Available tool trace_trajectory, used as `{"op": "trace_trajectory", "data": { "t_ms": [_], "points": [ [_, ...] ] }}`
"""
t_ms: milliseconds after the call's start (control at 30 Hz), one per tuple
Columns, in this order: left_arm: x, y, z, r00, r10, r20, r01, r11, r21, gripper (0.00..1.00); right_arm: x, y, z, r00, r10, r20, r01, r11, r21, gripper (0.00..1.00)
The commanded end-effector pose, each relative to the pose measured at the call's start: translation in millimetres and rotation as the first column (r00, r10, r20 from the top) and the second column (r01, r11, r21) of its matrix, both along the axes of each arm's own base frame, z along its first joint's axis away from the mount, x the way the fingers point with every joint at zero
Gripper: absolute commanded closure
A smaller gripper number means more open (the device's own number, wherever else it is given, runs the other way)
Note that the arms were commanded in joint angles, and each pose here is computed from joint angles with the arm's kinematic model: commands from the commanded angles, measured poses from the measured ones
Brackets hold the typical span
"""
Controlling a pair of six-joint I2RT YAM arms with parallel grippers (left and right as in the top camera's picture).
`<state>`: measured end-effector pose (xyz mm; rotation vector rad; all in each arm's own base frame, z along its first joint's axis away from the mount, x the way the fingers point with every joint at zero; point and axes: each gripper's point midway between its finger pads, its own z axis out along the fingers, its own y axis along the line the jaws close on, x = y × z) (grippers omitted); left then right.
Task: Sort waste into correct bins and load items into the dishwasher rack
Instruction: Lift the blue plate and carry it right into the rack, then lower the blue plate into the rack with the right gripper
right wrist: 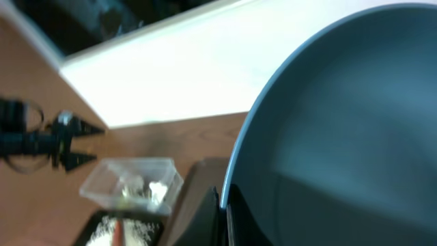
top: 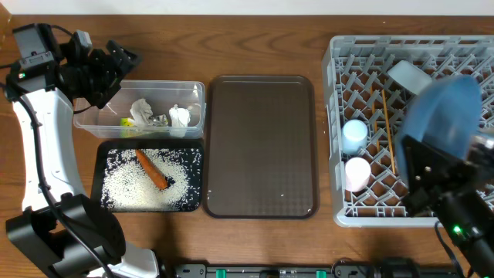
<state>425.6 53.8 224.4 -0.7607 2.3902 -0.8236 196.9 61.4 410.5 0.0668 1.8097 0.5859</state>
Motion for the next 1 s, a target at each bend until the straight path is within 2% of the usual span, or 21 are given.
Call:
{"op": "trace_trajectory", "data": {
  "t_ms": [0, 167, 333, 533, 567, 633, 700, 800, 867, 967],
  "points": [
    [-1.1, 3.7, -6.5, 1.0, 0.013, -0.02, -0.012, 1.0, 0.003, 0.04, 4.7, -5.4, 2.2, 0.999, -0.031, -0.036, 0.035, 0.993, 0.109, 0.99],
    [-1.1, 3.7, -6.4, 1.0, 0.012, -0.019, -0.012, 1.0, 0.003, 0.04, 31.1, -32.4, -5.3, 0.984, -0.155, -0.087, 0.165, 0.979, 0.122, 0.99],
    [-1.1, 3.7, -6.5, 1.0, 0.013, -0.02, -0.012, 1.0, 0.003, 0.04, 69.4, -70.0, -49.7, 0.912, -0.311, -0.268, 0.338, 0.939, 0.06, 0.99],
    [-1.1, 3.7, -6.5, 1.0, 0.013, -0.02, -0.012, 1.0, 0.003, 0.04, 112.9, -91.7, -92.0, 0.838, -0.341, -0.426, 0.402, 0.914, 0.059, 0.99],
    [-1.1, 3.8, -6.5, 1.0, 0.013, -0.019, -0.012, 1.0, 0.003, 0.04, 121.8, -89.1, -97.3, 0.843, -0.301, -0.446, 0.377, 0.922, 0.09, 0.99],
    [-1.1, 3.7, -6.5, 1.0, 0.013, -0.02, -0.012, 1.0, 0.003, 0.04, 137.8, -67.9, -98.6, 0.883, -0.103, -0.458, 0.229, 0.946, 0.23, 0.99],
    [-1.1, 3.7, -6.5, 1.0, 0.013, -0.02, -0.012, 1.0, 0.003, 0.04, 149.7, -48.4, -90.3, 0.895, 0.139, -0.424, 0.064, 0.9, 0.43, 0.99],
    [-1.1, 3.7, -6.5, 1.0, 0.013, -0.02, -0.012, 1.0, 0.003, 0.04, 162.2, -43.1, -76.6, 0.877, 0.341, -0.337, -0.079, 0.796, 0.6, 0.99],
    [-1.1, 3.7, -6.5, 1.0, 0.013, -0.02, -0.012, 1.0, 0.003, 0.04, 164.4, -41.7, -66.9, 0.867, 0.413, -0.278, -0.157, 0.756, 0.636, 0.99],
    [-1.1, 3.7, -6.5, 1.0, 0.012, -0.02, -0.012, 1.0, 0.003, 0.04, 153.4, -33.3, -42.9, 0.819, 0.556, -0.139, -0.361, 0.689, 0.628, 0.99]
  ]
}}
